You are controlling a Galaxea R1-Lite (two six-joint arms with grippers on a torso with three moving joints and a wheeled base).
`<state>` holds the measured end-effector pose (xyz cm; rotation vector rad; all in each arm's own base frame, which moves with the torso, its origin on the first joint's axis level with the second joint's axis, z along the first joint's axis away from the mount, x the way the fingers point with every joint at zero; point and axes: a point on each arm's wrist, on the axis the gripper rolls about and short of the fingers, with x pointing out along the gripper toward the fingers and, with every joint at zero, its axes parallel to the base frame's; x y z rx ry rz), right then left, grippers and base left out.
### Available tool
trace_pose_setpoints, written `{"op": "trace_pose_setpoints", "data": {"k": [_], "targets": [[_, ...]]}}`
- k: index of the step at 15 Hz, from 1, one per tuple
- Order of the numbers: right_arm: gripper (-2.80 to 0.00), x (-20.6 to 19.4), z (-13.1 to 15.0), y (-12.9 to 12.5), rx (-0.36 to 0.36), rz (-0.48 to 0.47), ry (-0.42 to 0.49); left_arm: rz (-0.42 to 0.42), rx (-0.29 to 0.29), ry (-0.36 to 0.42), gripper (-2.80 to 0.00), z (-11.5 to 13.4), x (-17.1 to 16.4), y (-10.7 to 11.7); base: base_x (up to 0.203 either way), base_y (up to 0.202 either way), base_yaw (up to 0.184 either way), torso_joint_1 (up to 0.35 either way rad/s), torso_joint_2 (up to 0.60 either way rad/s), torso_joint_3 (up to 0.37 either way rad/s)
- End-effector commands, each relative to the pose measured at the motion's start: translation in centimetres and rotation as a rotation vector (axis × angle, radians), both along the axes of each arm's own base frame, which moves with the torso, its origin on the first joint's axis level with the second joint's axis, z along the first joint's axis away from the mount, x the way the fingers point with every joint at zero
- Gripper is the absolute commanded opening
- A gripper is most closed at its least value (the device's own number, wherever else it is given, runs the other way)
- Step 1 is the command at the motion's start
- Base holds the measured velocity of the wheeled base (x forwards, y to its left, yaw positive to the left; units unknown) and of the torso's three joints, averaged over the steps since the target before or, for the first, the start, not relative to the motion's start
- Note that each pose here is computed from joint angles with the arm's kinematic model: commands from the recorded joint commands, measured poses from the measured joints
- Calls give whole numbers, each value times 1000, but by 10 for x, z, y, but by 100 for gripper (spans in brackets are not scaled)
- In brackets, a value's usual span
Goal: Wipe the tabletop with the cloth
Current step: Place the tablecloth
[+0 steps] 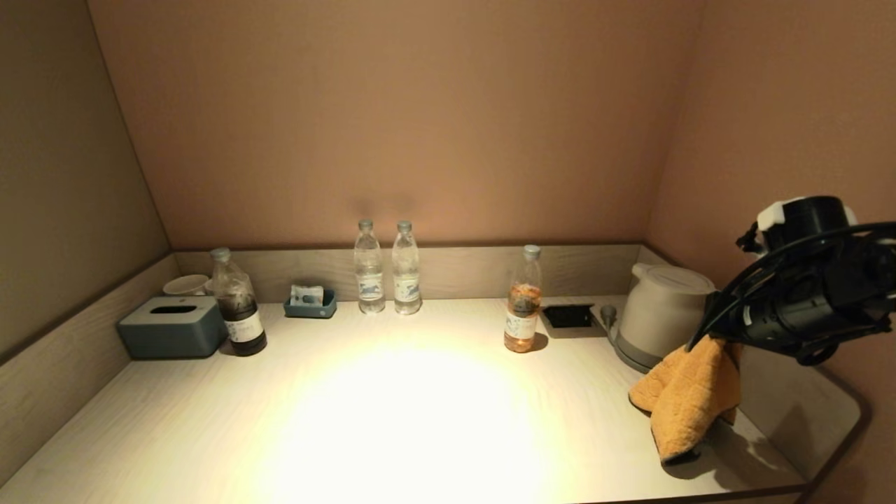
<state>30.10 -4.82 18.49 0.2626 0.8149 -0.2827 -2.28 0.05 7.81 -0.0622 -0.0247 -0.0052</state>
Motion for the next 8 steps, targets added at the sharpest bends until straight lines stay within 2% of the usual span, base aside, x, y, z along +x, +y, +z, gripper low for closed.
{"op": "trace_pose_setpoints", "data": {"k": [1, 4, 8], "targets": [[-280, 6, -18, -4, 3, -15, 36, 0, -1, -1, -280, 0, 0, 0, 0, 0, 0, 0, 0, 0], [-280, 20, -47, -18, 14, -52, 112, 0, -1, -1, -280, 0, 0, 0, 0, 0, 0, 0, 0, 0], [-280, 34, -69, -24, 13, -76, 140, 0, -1, -1, -280, 0, 0, 0, 0, 0, 0, 0, 0, 0]]}}
